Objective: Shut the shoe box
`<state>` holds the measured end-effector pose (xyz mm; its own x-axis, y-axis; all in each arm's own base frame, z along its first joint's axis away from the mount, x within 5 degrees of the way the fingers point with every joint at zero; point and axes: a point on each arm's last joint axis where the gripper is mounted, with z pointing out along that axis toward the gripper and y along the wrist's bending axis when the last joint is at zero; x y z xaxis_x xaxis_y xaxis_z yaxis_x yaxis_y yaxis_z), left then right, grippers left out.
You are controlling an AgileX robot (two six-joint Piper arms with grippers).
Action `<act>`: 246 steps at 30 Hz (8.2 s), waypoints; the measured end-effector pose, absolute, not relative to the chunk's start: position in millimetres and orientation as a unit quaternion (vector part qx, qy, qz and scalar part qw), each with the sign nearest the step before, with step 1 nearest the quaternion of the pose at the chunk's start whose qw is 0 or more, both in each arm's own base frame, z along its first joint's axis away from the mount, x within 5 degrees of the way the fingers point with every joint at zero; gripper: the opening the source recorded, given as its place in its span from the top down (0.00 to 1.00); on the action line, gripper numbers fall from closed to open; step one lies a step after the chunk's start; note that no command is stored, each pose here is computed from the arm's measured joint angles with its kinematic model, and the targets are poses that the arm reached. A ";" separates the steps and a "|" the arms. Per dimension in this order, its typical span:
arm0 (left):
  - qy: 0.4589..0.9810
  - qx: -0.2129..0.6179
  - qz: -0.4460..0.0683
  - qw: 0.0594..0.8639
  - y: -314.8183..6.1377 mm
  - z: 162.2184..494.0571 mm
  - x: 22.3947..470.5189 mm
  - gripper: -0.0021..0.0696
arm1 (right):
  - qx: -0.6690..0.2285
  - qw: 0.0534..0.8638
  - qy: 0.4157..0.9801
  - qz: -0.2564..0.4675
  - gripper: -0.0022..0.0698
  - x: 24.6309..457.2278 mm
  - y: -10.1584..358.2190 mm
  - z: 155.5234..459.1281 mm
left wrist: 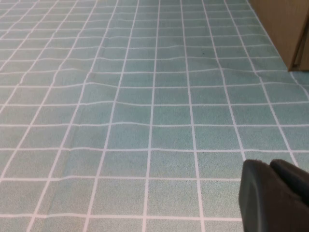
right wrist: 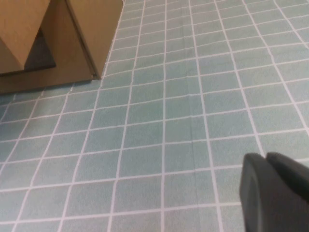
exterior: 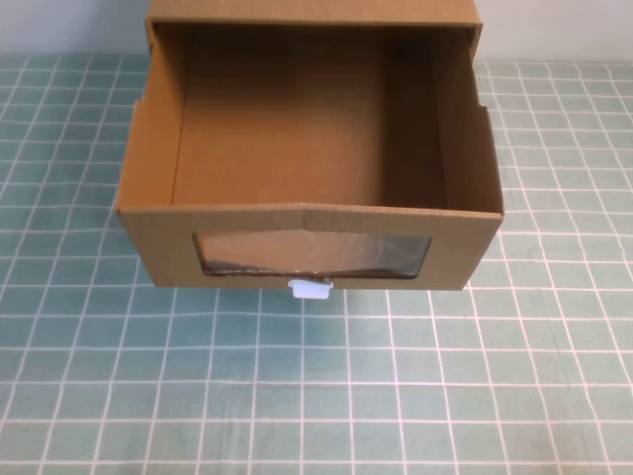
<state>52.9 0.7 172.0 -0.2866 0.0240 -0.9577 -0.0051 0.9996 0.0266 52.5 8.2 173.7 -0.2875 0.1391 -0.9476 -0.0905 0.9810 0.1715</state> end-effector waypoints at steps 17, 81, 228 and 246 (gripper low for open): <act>0.802 0.016 0.028 0.597 1.9 172.1 52.9 0.98 | 0.015 0.597 0.797 0.096 0.99 52.5 8.2 173.7; 0.843 0.251 -0.147 0.452 -106.5 457.8 329.7 0.98 | 0.015 0.597 0.797 0.096 0.99 52.5 8.2 173.7; 0.846 0.283 -0.265 0.366 -144.4 403.8 400.6 0.98 | -0.148 0.496 0.823 0.236 0.99 294.7 213.0 351.0; 0.846 0.285 -0.269 0.362 -144.9 403.7 399.5 0.98 | -0.112 0.535 0.805 0.229 0.99 359.6 218.7 351.5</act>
<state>399.5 -144.9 403.7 -0.5764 0.2874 -0.7650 0.6764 0.6931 -0.2492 359.6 218.7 351.5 -0.4019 0.0644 -0.9134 -0.4261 0.8698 0.2488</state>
